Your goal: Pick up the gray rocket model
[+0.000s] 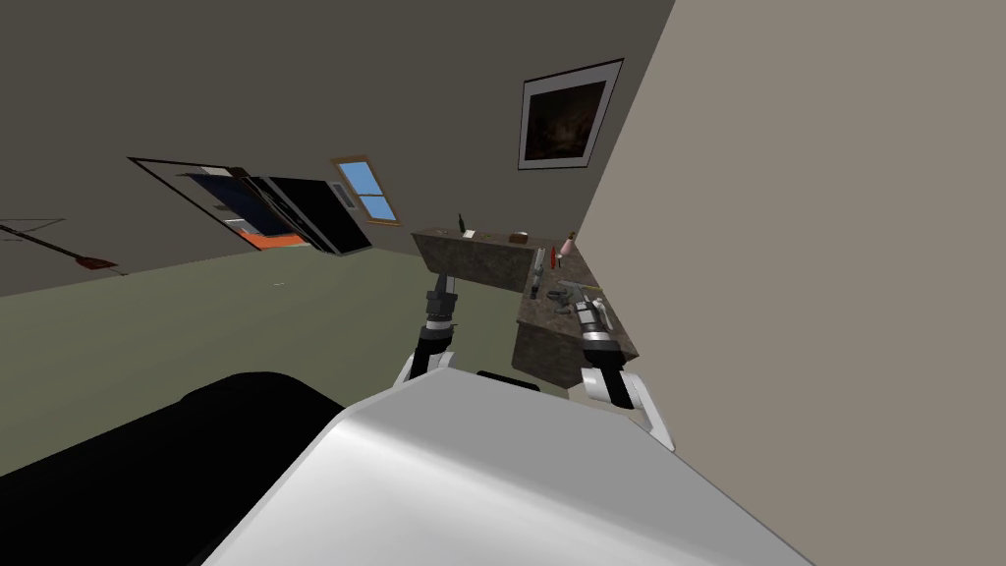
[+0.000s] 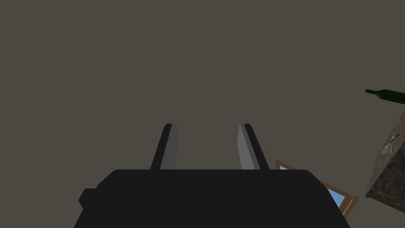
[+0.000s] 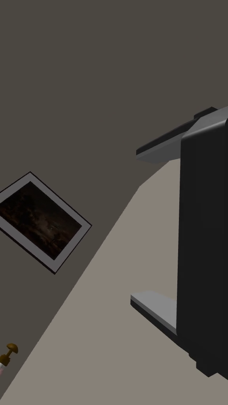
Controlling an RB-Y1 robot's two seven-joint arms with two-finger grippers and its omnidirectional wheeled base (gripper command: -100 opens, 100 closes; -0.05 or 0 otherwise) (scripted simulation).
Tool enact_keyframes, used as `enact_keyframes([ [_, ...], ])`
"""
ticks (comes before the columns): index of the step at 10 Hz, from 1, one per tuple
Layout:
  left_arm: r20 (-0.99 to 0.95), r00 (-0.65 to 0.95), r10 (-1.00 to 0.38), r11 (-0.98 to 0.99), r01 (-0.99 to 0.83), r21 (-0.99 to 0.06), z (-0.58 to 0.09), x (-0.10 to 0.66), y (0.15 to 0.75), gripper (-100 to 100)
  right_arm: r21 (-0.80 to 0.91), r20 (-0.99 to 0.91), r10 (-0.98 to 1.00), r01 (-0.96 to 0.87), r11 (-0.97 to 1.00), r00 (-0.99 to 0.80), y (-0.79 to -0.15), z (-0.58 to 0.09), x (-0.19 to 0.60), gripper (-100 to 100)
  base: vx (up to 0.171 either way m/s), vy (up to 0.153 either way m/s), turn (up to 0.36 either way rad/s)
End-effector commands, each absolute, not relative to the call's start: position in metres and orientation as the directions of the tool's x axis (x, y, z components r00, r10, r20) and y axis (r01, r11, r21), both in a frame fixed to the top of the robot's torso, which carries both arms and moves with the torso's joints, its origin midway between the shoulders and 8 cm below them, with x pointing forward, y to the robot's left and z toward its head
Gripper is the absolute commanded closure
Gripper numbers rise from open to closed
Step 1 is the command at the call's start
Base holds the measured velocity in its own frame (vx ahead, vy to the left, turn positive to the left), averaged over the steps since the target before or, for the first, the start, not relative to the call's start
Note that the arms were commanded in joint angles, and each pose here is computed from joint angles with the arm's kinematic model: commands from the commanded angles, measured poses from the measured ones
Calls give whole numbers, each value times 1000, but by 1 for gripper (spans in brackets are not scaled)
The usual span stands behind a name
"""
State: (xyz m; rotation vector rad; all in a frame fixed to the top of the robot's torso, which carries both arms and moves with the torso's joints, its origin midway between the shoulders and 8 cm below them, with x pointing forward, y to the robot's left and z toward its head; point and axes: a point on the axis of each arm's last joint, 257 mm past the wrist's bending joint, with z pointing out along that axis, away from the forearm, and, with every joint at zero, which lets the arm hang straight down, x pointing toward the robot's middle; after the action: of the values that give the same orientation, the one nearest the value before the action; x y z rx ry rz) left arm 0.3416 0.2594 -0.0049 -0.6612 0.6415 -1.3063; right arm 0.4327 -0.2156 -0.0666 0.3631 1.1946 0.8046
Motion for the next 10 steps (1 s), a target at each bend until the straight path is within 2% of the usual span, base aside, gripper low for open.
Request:
enact_keyframes([
  [1,-54,148,-988,138,646,-751,-5,342,259,0,614,-726,674,-316,723,132,-219,-84,445,-100,10,61,-38],
  [10,-54,148,-988,138,646,-751,-5,342,259,0,446,-873,473,-198,873,120,-224,-125,475,-100,9,41,-6],
])
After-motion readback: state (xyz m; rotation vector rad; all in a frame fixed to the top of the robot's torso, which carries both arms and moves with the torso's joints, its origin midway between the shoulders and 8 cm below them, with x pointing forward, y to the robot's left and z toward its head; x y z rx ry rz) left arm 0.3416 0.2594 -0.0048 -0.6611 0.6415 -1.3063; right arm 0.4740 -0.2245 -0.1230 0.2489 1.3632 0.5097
